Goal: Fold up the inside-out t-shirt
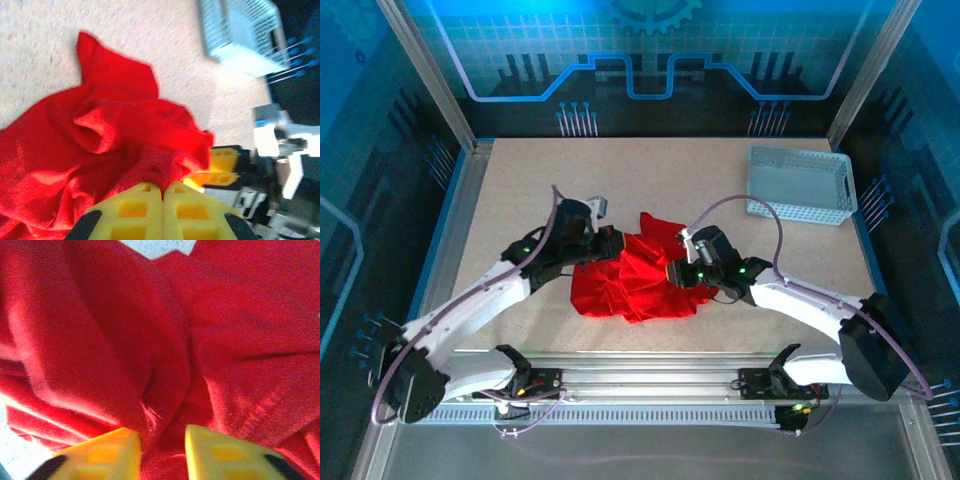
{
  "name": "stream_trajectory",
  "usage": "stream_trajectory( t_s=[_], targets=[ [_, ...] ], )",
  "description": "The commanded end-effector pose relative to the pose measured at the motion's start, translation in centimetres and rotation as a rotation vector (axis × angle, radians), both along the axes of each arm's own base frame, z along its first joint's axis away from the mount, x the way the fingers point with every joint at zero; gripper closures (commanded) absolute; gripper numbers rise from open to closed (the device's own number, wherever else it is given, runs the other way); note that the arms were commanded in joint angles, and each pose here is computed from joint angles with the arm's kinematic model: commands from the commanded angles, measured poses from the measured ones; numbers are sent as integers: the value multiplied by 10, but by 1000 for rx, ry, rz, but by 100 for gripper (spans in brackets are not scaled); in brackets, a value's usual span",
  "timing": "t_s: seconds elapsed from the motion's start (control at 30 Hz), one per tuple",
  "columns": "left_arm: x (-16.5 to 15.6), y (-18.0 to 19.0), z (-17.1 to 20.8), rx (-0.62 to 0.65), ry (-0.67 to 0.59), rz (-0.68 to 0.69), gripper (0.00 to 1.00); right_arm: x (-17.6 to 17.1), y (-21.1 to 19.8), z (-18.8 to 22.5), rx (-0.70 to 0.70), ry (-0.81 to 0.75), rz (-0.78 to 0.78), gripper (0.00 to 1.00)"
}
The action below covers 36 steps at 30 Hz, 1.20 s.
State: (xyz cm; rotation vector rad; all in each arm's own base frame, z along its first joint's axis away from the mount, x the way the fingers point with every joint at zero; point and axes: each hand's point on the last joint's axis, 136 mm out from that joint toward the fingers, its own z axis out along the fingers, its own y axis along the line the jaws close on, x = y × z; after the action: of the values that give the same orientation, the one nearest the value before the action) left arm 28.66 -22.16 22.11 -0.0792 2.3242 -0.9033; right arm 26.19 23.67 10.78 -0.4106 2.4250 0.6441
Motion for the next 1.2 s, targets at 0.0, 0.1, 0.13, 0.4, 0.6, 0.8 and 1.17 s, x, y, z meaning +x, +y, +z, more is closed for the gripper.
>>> stream_trajectory(
  t_s=[0.0, 0.1, 0.13, 0.4, 0.6, 0.8, 1.17],
  targets=[
    [-6, -1, 21, -21, -49, -44, 100, 0, 11, 33, 51, -68, 78, 58],
    [-8, -2, 23, -32, -55, -58, 100, -1, 16, 53, 48, -144, 98, 50],
    [-8, -2, 23, -36, -59, -61, 100, -2, 18, 60, 40, -176, 106, 49],
    [-11, -1, 19, -38, -63, -63, 100, 7, 34, 70, 2, -195, 125, 52],
    [-13, 0, 16, -44, -55, -60, 100, 30, 52, 66, -37, -156, 86, 53],
    [-12, 0, 17, -48, -58, -57, 100, 38, 59, 53, -104, -114, 42, 54],
    [-12, 1, 22, -50, -73, -56, 100, 51, 51, 27, -226, -59, -53, 59]
  ],
)
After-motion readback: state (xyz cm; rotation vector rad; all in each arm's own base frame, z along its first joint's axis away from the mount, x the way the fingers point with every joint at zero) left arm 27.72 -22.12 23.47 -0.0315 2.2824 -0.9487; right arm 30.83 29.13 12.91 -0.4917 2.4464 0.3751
